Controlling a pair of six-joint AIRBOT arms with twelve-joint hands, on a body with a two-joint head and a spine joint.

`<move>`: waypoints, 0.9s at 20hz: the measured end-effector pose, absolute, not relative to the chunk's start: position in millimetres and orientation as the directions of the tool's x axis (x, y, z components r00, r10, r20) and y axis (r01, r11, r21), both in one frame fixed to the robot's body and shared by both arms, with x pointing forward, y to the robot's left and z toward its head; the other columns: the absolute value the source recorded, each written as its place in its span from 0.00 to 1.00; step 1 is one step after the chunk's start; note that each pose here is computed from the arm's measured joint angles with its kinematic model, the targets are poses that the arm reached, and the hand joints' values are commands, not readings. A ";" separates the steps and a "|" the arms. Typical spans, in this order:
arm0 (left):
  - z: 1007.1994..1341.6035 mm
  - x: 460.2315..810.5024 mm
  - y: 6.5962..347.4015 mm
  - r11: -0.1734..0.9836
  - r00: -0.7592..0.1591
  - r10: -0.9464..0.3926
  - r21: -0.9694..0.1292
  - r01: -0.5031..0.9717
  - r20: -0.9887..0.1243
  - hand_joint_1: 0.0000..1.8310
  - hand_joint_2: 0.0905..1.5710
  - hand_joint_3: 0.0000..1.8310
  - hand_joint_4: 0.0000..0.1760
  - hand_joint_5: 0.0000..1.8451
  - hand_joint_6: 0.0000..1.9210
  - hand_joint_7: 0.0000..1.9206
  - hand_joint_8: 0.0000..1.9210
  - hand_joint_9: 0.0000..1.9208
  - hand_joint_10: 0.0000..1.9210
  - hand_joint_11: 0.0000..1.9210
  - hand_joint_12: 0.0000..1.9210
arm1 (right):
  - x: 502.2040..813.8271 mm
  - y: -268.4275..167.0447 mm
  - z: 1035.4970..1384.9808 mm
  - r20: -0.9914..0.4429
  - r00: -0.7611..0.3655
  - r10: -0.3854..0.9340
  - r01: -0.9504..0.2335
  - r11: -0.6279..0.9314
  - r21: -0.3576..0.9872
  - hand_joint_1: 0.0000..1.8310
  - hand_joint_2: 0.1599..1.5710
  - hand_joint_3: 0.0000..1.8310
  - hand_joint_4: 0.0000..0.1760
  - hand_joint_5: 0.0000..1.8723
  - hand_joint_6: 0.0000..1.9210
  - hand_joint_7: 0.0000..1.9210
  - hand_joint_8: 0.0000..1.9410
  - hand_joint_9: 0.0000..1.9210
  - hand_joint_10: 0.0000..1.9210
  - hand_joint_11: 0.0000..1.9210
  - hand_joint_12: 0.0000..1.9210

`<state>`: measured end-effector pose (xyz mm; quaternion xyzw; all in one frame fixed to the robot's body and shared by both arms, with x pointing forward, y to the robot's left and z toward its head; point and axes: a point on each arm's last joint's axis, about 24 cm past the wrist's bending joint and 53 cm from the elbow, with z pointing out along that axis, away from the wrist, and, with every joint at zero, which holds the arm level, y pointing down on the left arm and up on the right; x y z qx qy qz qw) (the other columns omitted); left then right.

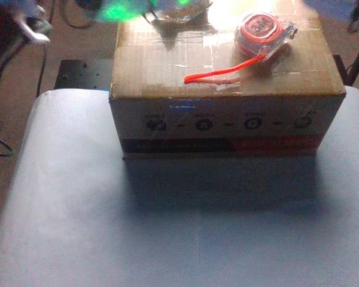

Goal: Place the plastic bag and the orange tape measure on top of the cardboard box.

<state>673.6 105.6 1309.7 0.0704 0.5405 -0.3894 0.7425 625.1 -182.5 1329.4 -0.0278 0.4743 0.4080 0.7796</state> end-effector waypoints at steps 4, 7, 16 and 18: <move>1347.2 650.4 140.3 0.692 0.236 -0.559 -0.290 0.661 -0.795 0.50 0.61 0.00 0.56 0.16 0.01 0.11 0.00 0.11 0.17 0.01 0.85 | 600.4 -198.6 1354.6 -0.705 0.298 0.643 -0.687 0.657 0.310 0.33 0.55 0.00 0.00 0.00 0.23 0.00 0.65 0.00 0.68 0.00 0.93; 1362.1 634.9 161.5 0.699 0.300 -0.580 -0.274 0.661 -0.757 0.42 0.66 0.01 0.54 0.14 0.00 0.16 0.01 0.06 0.44 0.00 0.87 | 583.9 -210.3 1364.7 -0.669 0.330 0.665 -0.703 0.647 0.295 0.35 0.71 0.06 0.00 0.00 0.11 0.00 0.38 0.00 0.62 0.00 0.91; 1385.9 582.8 220.5 0.560 0.329 -0.764 -0.315 0.766 -0.556 0.07 0.82 0.00 0.21 0.11 0.04 0.21 0.02 0.16 0.41 0.11 0.77 | 565.6 -226.4 1373.3 -0.597 0.333 0.730 -0.745 0.591 0.308 0.31 0.73 0.01 0.00 0.04 0.55 0.08 0.60 0.06 0.66 0.00 0.79; 1385.1 577.1 223.7 0.554 0.339 -0.772 -0.308 0.774 -0.538 0.00 0.83 0.00 0.19 0.10 0.05 0.20 0.02 0.14 0.42 0.06 0.77 | 562.9 -234.2 1363.8 -0.588 0.304 0.749 -0.747 0.571 0.341 0.25 0.72 0.00 0.00 0.06 0.66 0.06 0.69 0.06 0.75 0.00 0.88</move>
